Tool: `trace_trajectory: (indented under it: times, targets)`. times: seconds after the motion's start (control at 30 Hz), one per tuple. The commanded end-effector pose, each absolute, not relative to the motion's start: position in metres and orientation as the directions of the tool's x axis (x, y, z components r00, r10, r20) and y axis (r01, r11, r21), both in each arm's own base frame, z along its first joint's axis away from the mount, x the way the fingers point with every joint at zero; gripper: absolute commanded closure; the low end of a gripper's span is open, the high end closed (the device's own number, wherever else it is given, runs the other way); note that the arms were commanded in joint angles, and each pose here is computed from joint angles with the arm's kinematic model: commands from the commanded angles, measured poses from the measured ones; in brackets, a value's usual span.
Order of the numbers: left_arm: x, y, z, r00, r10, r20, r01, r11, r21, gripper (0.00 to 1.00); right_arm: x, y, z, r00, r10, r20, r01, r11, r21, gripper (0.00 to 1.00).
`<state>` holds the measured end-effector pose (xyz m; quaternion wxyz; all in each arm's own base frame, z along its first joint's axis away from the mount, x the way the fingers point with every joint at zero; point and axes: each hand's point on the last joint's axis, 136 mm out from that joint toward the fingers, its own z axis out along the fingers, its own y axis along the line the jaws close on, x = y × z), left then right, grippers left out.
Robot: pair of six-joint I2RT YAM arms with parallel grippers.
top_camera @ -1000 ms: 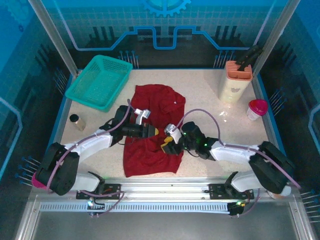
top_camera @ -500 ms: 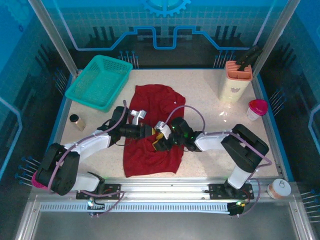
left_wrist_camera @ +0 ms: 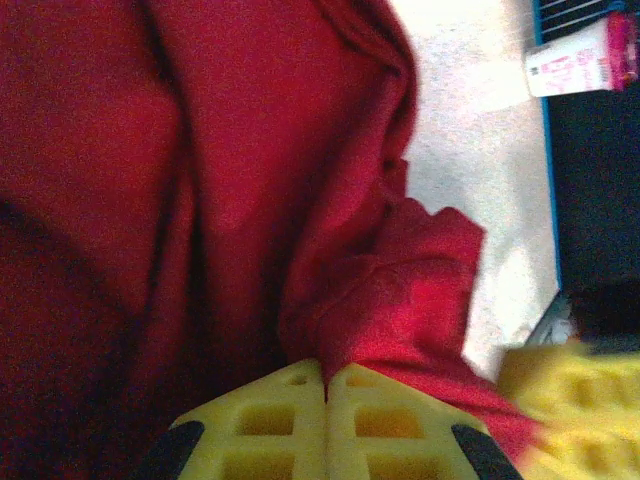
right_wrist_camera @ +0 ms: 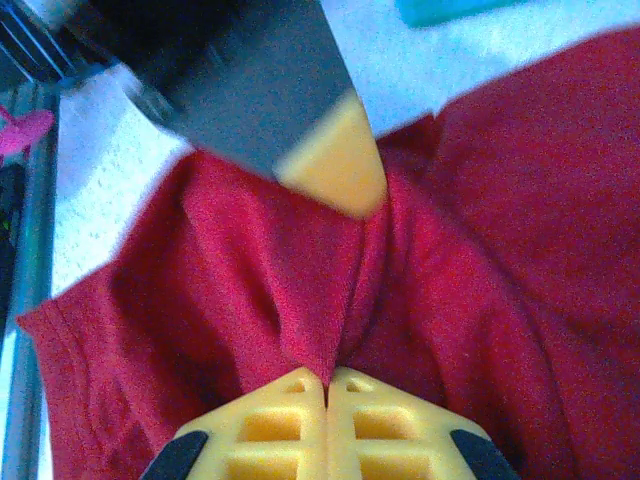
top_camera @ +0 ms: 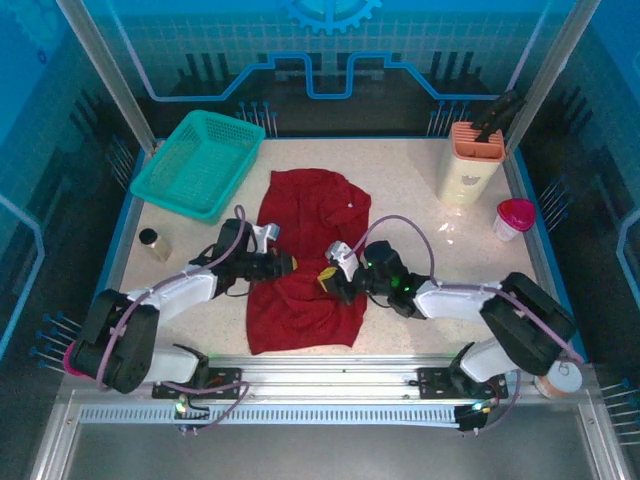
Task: Fold the inside-out t-shirt
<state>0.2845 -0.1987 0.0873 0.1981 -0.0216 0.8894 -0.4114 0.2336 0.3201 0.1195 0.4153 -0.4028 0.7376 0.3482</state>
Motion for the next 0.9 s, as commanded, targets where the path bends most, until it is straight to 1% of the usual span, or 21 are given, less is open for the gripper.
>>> trace_trajectory:
  times: [0.0, 0.03, 0.1, 0.13, 0.2, 0.23, 0.27, 0.33, 0.4, 0.43, 0.5, 0.57, 0.6, 0.67, 0.7, 0.77, 0.87]
  targets:
    - [0.296, -0.19, 0.064, -0.911, -0.176, -0.374, 0.123, 0.749, -0.651, 1.0, 0.218, 0.335, 0.142, -0.225, -0.372, -0.9, -0.921, 0.382, 0.072, 1.0]
    - [0.299, -0.191, 0.06, -0.909, -0.159, -0.384, 0.13, 0.768, -0.627, 1.0, 0.212, 0.342, 0.145, -0.187, -0.413, -0.891, -0.932, 0.36, 0.028, 1.0]
    - [0.305, -0.195, 0.057, -0.908, -0.13, -0.399, 0.149, 0.79, -0.595, 1.0, 0.202, 0.353, 0.143, -0.152, -0.488, -0.859, -0.948, 0.319, -0.013, 1.0]
    - [0.307, -0.199, 0.056, -0.908, -0.115, -0.402, 0.158, 0.795, -0.585, 1.0, 0.198, 0.361, 0.144, -0.152, -0.498, -0.854, -0.956, 0.295, -0.002, 1.0]
    - [0.309, -0.206, 0.058, -0.907, -0.09, -0.412, 0.185, 0.792, -0.582, 0.94, 0.195, 0.376, 0.144, -0.196, -0.475, -0.858, -0.959, 0.276, 0.066, 1.0]
    - [0.309, -0.209, 0.059, -0.905, -0.086, -0.418, 0.197, 0.786, -0.587, 0.88, 0.193, 0.385, 0.144, -0.228, -0.447, -0.865, -0.958, 0.261, 0.118, 1.0]
    - [0.309, -0.209, 0.06, -0.904, -0.09, -0.418, 0.199, 0.778, -0.596, 0.8, 0.191, 0.392, 0.14, -0.265, -0.433, -0.862, -0.954, 0.246, 0.169, 0.96]
    - [0.306, -0.207, 0.066, -0.904, -0.097, -0.417, 0.2, 0.765, -0.612, 0.67, 0.193, 0.401, 0.139, -0.322, -0.411, -0.853, -0.939, 0.254, 0.233, 0.85]
    - [0.299, -0.201, 0.078, -0.905, -0.122, -0.407, 0.187, 0.745, -0.64, 0.59, 0.197, 0.398, 0.143, -0.365, -0.395, -0.843, -0.923, 0.271, 0.272, 0.78]
    - [0.295, -0.196, 0.086, -0.904, -0.139, -0.404, 0.178, 0.737, -0.652, 0.56, 0.197, 0.389, 0.141, -0.399, -0.398, -0.826, -0.909, 0.289, 0.3, 0.75]
    - [0.282, -0.188, 0.1, -0.901, -0.15, -0.407, 0.17, 0.74, -0.651, 0.53, 0.204, 0.368, 0.147, -0.468, -0.354, -0.809, -0.872, 0.336, 0.357, 0.72]
    - [0.267, -0.184, 0.115, -0.897, -0.151, -0.414, 0.177, 0.737, -0.653, 0.51, 0.213, 0.34, 0.148, -0.55, -0.312, -0.775, -0.816, 0.396, 0.42, 0.7]
    - [0.261, -0.184, 0.122, -0.895, -0.151, -0.42, 0.185, 0.73, -0.657, 0.51, 0.216, 0.328, 0.146, -0.575, -0.299, -0.762, -0.796, 0.419, 0.436, 0.69]
    - [0.244, -0.196, 0.137, -0.889, -0.099, -0.448, 0.25, 0.713, -0.655, 0.51, 0.22, 0.304, 0.133, -0.61, -0.294, -0.736, -0.758, 0.487, 0.434, 0.61]
    - [0.238, -0.204, 0.141, -0.881, -0.07, -0.467, 0.284, 0.711, -0.643, 0.49, 0.222, 0.296, 0.126, -0.622, -0.292, -0.727, -0.741, 0.52, 0.425, 0.6]
    - [0.228, -0.219, 0.139, -0.875, -0.025, -0.484, 0.312, 0.734, -0.603, 0.44, 0.227, 0.279, 0.111, -0.66, -0.268, -0.701, -0.687, 0.594, 0.419, 0.59]
    - [0.228, -0.232, 0.123, -0.898, 0.009, -0.439, 0.29, 0.762, -0.579, 0.45, 0.236, 0.257, 0.096, -0.71, -0.199, -0.675, -0.595, 0.684, 0.423, 0.58]
